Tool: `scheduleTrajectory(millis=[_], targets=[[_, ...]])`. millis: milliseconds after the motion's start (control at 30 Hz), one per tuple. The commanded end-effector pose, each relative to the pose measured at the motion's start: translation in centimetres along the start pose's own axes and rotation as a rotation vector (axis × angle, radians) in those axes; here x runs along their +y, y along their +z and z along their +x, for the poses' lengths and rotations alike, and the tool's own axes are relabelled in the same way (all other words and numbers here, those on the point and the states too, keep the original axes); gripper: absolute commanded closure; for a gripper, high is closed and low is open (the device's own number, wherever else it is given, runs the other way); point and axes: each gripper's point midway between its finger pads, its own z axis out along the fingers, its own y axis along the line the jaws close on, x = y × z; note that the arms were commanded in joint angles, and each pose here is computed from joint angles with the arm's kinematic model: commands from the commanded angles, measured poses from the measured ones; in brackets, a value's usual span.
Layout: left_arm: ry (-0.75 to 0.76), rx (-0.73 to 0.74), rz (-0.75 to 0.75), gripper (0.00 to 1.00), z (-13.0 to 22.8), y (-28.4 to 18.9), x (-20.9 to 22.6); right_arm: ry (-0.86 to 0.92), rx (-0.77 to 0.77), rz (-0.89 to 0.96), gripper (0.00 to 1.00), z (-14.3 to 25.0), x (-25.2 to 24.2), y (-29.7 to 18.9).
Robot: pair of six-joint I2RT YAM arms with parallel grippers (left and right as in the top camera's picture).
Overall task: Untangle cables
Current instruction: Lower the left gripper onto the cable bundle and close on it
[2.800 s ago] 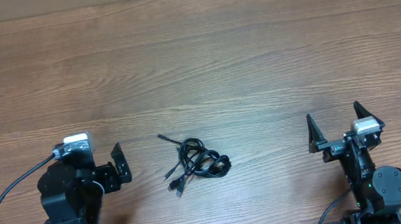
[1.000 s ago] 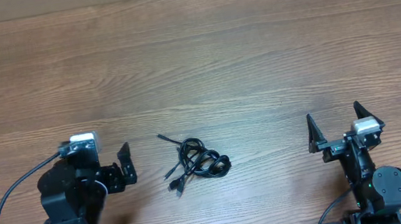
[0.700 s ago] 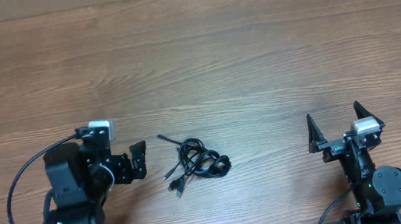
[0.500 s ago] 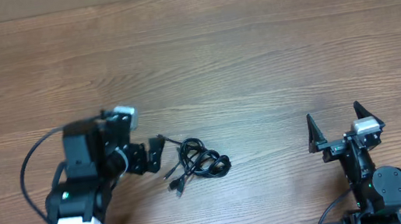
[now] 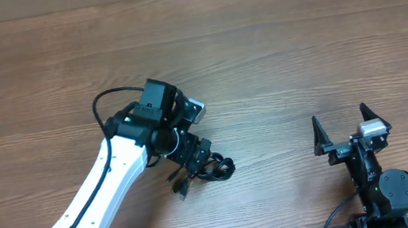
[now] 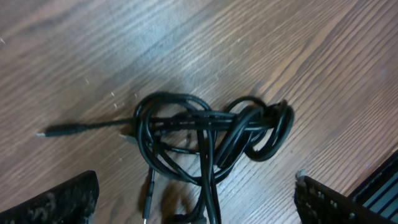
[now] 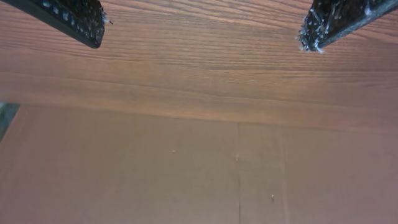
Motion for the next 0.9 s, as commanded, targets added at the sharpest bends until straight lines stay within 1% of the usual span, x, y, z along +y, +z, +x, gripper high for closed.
scheduleTrajectory(millis=[0,67,100,267,367,467,533,567,700,867], targets=[[-0.019,0.027,-0.001,0.0,0.0,0.1,0.1,-0.004,0.004,0.008,0.0,0.3,-0.1,0.0],[-0.123,0.047,-0.049,0.0,0.3,0.6,1.0,-0.004,0.004,0.008,0.0,0.3,-0.1,0.0],[-0.138,0.047,-0.058,0.0,0.3,0.6,1.2,-0.004,0.004,0.008,0.0,0.3,-0.1,0.0],[-0.351,0.02,-0.154,0.01,0.2,0.7,2.9,-0.004,0.004,0.008,0.0,0.3,-0.1,0.0],[-0.382,0.008,-0.154,0.01,0.2,1.0,3.0,-0.004,0.004,0.008,0.0,0.3,-0.1,0.0],[-0.435,0.022,-0.183,0.01,0.9,1.4,3.4,-0.004,0.004,0.008,0.0,0.3,-0.1,0.0],[-0.53,0.021,-0.255,0.0,1.8,1.7,4.6,-0.004,0.004,0.008,0.0,0.3,-0.1,0.0],[-0.56,0.019,-0.264,0.0,2.1,1.9,4.8,-0.004,0.004,0.008,0.0,0.3,-0.1,0.0],[-0.597,0.053,-0.266,0.0,3.7,3.0,4.7,-0.004,0.004,0.008,0.0,0.3,-0.1,0.0],[-0.598,0.05,-0.222,0.0,3.9,3.9,4.2,-0.004,0.004,0.008,0.0,0.3,-0.1,0.0]])
